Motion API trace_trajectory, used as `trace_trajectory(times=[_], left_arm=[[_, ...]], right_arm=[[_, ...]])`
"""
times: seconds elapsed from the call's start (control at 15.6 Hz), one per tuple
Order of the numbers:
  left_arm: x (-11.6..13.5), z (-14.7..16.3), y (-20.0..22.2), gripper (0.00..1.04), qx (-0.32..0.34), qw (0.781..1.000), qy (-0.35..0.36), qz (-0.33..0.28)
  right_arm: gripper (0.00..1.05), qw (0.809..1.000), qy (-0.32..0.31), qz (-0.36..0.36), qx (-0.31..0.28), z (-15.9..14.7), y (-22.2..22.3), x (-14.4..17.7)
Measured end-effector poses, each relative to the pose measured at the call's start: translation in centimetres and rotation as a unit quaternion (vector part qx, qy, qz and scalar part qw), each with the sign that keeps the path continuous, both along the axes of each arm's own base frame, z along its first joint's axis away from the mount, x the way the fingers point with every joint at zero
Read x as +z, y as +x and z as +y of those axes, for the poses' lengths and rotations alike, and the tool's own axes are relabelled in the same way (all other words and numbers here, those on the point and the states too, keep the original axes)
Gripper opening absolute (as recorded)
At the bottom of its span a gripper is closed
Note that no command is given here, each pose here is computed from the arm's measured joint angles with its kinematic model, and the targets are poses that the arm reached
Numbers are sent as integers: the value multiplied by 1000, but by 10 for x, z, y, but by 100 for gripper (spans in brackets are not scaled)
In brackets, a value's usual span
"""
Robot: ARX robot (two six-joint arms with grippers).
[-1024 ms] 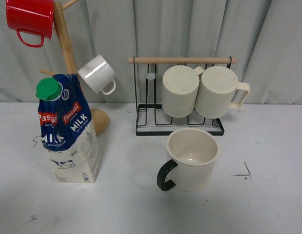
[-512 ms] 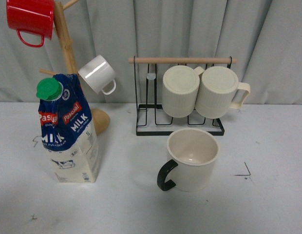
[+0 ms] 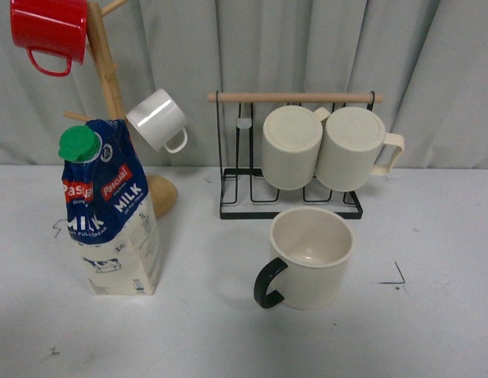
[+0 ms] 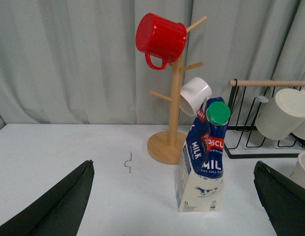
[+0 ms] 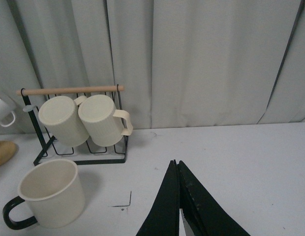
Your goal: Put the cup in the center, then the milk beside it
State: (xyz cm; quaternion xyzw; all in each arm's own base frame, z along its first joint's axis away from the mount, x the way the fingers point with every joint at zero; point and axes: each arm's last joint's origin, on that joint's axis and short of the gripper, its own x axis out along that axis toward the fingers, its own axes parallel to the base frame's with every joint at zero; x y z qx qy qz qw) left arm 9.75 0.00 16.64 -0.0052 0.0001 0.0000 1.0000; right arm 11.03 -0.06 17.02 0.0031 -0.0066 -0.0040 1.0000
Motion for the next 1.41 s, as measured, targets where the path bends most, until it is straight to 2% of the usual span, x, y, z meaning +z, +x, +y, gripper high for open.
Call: trace_trajectory(times=[0.19, 0.32, 0.45, 0.7, 0.77, 0.83, 0.9, 0.96, 1.09, 1.41], left_arm=[[0, 0, 0, 98, 0, 1000, 0, 0], [0, 0, 0, 98, 0, 1000, 0, 0], [0, 0, 0, 98, 0, 1000, 0, 0], [-1, 0, 0, 98, 8, 1000, -1, 10], [-1, -4, 3, 98, 97, 990, -20, 101], [0, -4, 11, 98, 172, 977, -26, 123], [-2, 7, 18, 98, 282, 951, -32, 125], [-1, 13, 25, 98, 312, 941, -48, 119], [5, 12, 49, 98, 274, 951, -70, 126], [-6, -16, 96, 98, 139, 969, -95, 179]], right_arm=[[2, 1000, 0, 19, 0, 0, -6, -4], [2, 1000, 0, -4, 1, 0, -13, -1], [3, 1000, -1, 4, 2, 0, -13, -3], [51, 1000, 0, 5, 2, 0, -13, -3], [64, 1000, 0, 5, 1, 0, -13, -3], [75, 1000, -1, 5, 2, 0, -13, -3], [87, 1000, 0, 5, -1, 0, -13, -3], [98, 1000, 0, 5, 0, 0, -13, -4], [98, 1000, 0, 5, 1, 0, -13, -3], [98, 1000, 0, 5, 1, 0, -13, -3]])
